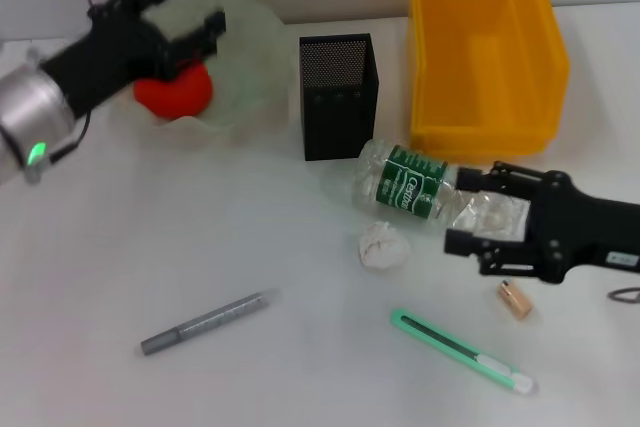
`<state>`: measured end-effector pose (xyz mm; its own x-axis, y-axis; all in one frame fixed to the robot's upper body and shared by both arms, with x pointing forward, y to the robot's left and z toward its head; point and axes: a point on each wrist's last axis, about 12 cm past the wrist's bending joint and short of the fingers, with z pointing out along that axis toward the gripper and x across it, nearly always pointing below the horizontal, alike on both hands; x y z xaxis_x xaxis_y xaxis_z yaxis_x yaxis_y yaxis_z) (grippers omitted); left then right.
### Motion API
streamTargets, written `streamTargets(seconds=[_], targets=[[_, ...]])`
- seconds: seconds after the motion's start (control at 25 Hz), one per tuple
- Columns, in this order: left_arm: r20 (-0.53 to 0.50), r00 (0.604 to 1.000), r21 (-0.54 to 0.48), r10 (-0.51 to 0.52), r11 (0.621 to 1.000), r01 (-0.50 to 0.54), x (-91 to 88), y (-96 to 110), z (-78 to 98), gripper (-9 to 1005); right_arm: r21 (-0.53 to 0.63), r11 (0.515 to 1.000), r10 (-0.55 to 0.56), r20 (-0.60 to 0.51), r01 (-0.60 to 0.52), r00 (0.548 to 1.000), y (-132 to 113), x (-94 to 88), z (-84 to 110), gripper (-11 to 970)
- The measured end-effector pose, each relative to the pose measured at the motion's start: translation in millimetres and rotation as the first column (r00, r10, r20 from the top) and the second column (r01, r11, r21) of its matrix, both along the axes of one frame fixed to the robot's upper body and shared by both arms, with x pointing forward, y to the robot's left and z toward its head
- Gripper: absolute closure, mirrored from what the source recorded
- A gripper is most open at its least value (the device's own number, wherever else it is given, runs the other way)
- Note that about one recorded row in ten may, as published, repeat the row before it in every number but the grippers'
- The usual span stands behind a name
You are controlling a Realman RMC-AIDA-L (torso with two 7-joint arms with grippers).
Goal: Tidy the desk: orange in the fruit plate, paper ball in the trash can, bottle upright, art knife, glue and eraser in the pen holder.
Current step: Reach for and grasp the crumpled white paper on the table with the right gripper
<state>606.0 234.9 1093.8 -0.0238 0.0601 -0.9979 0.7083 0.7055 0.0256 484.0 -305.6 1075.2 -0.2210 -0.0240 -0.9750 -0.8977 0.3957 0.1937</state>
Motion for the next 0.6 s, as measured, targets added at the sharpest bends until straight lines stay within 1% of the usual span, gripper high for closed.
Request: streamTargets(seconds=[0.04, 0.08, 0.12, 0.16, 0.2, 0.24, 0.28, 0.32, 0.36, 0.4, 0.44, 0.48, 0.52, 0.56, 0.6], targets=[[0.0, 1.0, 0.0, 0.0, 1.0, 0.0, 0.0, 0.0, 0.0, 208, -0.002, 1.0, -0.008, -0.001, 0.008, 1.0, -3.0, 0.1, 2.6, 127], [0.014, 0.998, -0.003, -0.063, 0.998, 0.063, -19.4, 6.4, -6.7, 199, -0.007, 1.0, -0.019, -0.004, 0.019, 1.0, -7.6, 0.7, 6.7, 127], [0.013, 0.997, -0.009, -0.08, 0.997, 0.081, -26.7, 9.1, -9.8, 190, -0.012, 1.0, -0.029, -0.01, 0.029, 1.0, -11.7, 1.3, 10.9, 127], [0.003, 0.995, -0.02, -0.104, 0.994, 0.104, -38.1, 13.2, -15.1, 181, -0.023, 0.998, -0.052, -0.03, 0.052, 0.998, -20.2, 3.6, 21.2, 127], [0.003, 0.995, -0.02, -0.104, 0.994, 0.104, -38.1, 13.2, -15.1, 181, -0.023, 0.998, -0.052, -0.03, 0.052, 0.998, -20.2, 3.6, 21.2, 127], [0.003, 0.995, -0.02, -0.104, 0.994, 0.104, -38.1, 13.2, -15.1, 181, -0.029, 0.998, -0.06, -0.044, 0.059, 0.997, -23.5, 5.1, 26.7, 127], [-0.009, 0.993, -0.025, -0.115, 0.993, 0.114, -46.1, 16.4, -19.7, 182, -0.035, 0.997, -0.064, -0.055, 0.062, 0.996, -26.0, 7.0, 32.5, 127], [-0.051, 0.99, -0.016, -0.128, 0.992, 0.128, -64.5, 23.4, -33.6, 182, -0.045, 0.997, -0.063, -0.068, 0.06, 0.996, -28.0, 8.9, 39.4, 127], [-0.075, 0.988, -0.005, -0.133, 0.991, 0.132, -74.2, 25.7, -41.6, 182, -0.083, 0.996, -0.044, -0.087, 0.037, 0.995, -29.7, 13.0, 54.8, 127], [-0.075, 0.988, -0.005, -0.133, 0.991, 0.132, -74.2, 25.7, -41.6, 182, -0.083, 0.996, -0.044, -0.087, 0.037, 0.995, -29.7, 13.0, 54.8, 127], [-0.075, 0.988, -0.005, -0.133, 0.991, 0.132, -74.2, 25.7, -41.6, 182, -0.142, 0.99, -0.013, -0.103, -0.001, 0.995, -28.3, 16.4, 69.7, 127], [-0.094, 0.986, -0.006, -0.135, 0.991, 0.135, -84.8, 28.5, -48.6, 182, -0.184, 0.982, 0.007, -0.112, -0.028, 0.994, -26.1, 18.3, 77.9, 128], [-0.094, 0.986, -0.006, -0.135, 0.991, 0.135, -84.8, 28.5, -48.6, 182, -0.184, 0.982, 0.007, -0.112, -0.028, 0.994, -26.1, 18.3, 77.9, 128], [-0.091, 0.985, -0.007, -0.144, 0.99, 0.144, -89.4, 29.2, -50.2, 182, -0.264, 0.962, 0.036, -0.145, -0.073, 0.989, -20.5, 21.6, 91.6, 128], [-0.091, 0.985, -0.007, -0.144, 0.99, 0.144, -89.4, 29.2, -50.2, 182, -0.312, 0.945, 0.045, -0.161, -0.094, 0.986, -17.0, 23.6, 98.9, 128]])
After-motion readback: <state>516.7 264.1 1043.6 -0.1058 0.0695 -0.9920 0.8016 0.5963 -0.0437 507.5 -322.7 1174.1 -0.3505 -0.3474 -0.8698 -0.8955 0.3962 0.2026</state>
